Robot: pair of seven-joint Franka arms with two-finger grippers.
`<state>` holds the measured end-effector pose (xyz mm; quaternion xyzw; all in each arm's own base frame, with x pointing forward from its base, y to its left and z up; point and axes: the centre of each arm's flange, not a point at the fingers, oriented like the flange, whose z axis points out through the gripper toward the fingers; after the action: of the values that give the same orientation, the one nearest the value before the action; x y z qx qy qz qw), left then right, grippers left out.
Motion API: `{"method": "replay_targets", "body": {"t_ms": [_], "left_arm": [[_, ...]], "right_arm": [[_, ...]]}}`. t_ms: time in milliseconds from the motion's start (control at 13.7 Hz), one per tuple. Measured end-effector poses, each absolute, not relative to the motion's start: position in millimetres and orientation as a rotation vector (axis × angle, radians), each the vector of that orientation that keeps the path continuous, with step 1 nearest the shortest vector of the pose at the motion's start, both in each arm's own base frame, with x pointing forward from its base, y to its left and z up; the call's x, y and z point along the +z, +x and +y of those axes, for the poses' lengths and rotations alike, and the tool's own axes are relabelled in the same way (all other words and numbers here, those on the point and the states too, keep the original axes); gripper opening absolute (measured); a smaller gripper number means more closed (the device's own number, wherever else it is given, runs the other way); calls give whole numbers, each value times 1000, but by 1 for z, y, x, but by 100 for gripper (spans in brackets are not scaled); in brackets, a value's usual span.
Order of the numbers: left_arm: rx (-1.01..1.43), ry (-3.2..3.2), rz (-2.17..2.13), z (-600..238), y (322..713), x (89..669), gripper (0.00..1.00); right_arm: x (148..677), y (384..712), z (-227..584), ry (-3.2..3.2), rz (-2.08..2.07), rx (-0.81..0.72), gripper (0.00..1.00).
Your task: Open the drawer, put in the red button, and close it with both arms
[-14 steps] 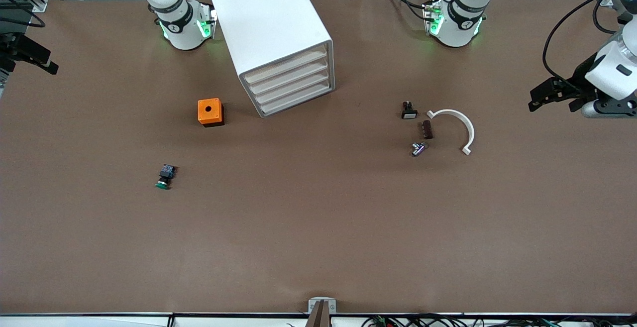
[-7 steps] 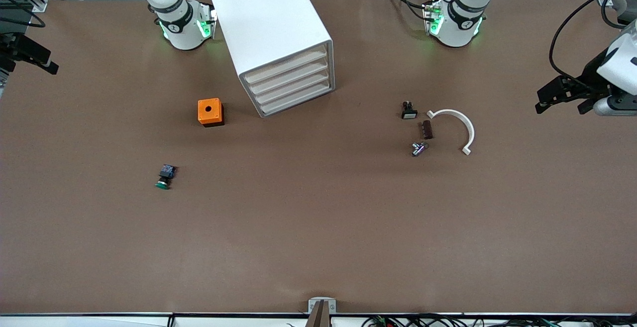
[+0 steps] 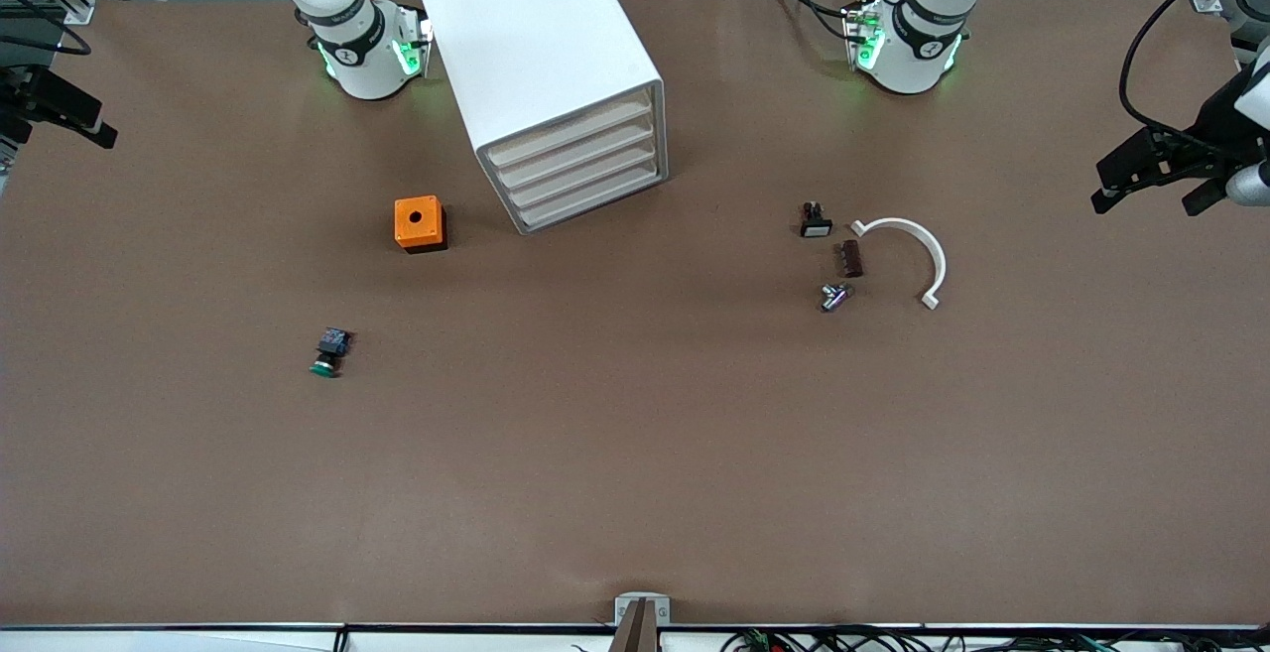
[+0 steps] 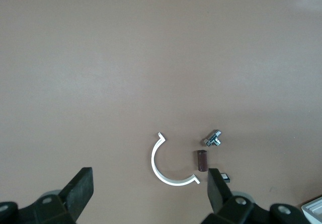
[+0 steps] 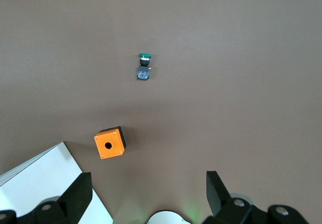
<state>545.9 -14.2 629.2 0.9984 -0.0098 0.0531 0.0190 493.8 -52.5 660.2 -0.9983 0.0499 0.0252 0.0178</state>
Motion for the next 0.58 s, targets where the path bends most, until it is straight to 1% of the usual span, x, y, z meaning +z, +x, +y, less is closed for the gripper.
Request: {"method": "replay_targets", "body": {"t_ms": [291, 583], "left_arm": [[139, 3100, -30, -14, 554, 620, 100], [108, 3101, -33, -15, 554, 624, 100]], "right_arm": [[660, 494, -52, -3101, 155, 80, 100], [659, 494, -52, -3101, 155, 82, 100]]}}
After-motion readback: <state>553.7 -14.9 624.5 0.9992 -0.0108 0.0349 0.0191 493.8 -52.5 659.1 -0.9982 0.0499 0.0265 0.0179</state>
